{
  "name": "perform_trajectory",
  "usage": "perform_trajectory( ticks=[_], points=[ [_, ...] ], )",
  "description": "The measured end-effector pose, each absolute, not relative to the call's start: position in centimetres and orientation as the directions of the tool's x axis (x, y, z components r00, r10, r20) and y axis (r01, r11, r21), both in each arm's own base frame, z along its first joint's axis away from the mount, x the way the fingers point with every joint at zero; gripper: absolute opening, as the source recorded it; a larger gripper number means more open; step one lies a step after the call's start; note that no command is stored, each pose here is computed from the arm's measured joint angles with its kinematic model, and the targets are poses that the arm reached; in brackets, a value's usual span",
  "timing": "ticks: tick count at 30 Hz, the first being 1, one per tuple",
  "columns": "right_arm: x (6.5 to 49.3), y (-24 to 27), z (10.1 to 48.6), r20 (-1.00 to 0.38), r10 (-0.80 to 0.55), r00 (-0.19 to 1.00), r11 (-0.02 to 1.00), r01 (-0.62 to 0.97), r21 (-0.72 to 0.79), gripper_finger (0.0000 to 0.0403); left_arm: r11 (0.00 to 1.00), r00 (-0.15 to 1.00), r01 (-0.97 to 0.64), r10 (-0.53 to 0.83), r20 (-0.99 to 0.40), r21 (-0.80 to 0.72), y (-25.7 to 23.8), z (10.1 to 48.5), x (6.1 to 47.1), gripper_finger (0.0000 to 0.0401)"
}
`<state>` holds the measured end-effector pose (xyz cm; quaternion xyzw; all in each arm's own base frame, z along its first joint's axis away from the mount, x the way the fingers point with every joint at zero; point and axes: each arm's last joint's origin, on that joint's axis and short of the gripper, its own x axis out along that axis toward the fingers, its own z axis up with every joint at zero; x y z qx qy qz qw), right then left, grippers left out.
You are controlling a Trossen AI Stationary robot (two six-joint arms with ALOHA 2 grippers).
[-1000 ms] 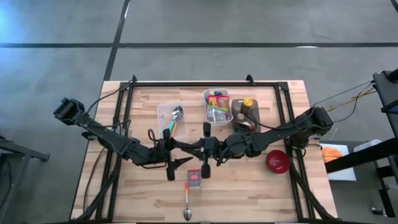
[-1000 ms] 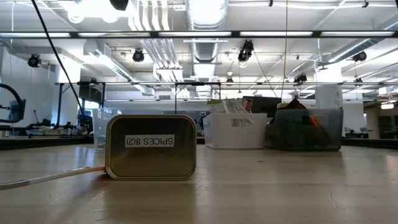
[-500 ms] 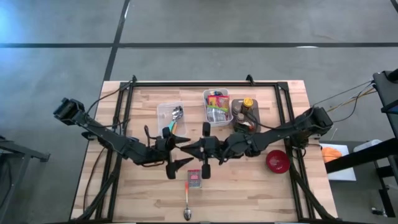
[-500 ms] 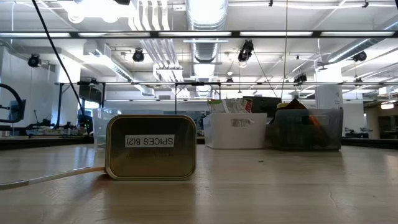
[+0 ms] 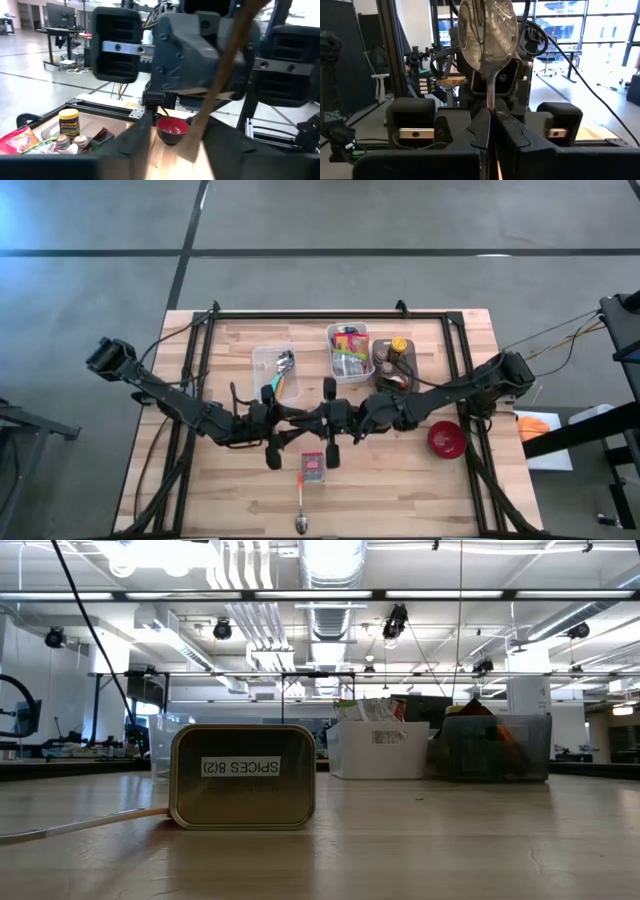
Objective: Pick & Place Food Item
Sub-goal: Put the black spoon into the transparent bin
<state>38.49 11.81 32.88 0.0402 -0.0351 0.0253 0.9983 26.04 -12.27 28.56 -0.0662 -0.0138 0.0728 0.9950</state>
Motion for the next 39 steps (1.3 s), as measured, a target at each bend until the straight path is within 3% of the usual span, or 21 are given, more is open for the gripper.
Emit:
perform_trajectory(
  ticks=[5, 7, 24, 30, 39],
  points=[
    [38.5, 11.8, 32.6, 0.065, 0.051, 0.997, 0.995, -0.056, 0.084, 0.0008, 0.986, 0.992, -0.124, 0.127, 0.015, -0.115, -12.4, 28.5, 26.0, 0.0048],
    [38.5, 11.8, 32.5, 0.063, 0.052, 0.997, 0.994, -0.058, 0.088, 0.0008, 0.988, 0.994, -0.106, 0.108, 0.014, -0.114, -12.4, 28.5, 26.0, 0.0017],
    [38.4, 11.8, 32.1, 0.037, 0.052, 0.998, 0.995, -0.054, 0.080, 0.0008, 0.978, 0.995, -0.102, 0.097, -0.036, -0.183, -12.4, 28.0, 26.0, 0.0001],
    [38.0, 11.4, 32.2, -0.008, -0.050, 0.999, 0.996, 0.050, 0.071, 0.0008, 0.967, 0.989, -0.132, 0.113, -0.100, -0.218, -11.8, 28.3, 25.0, 0.0000],
    [37.1, 11.1, 33.7, 0.019, -0.069, 0.997, 0.995, 0.067, 0.076, 0.0008, 0.947, 0.973, -0.215, 0.187, -0.132, -0.240, -10.6, 29.4, 23.2, 0.0000]
  ],
)
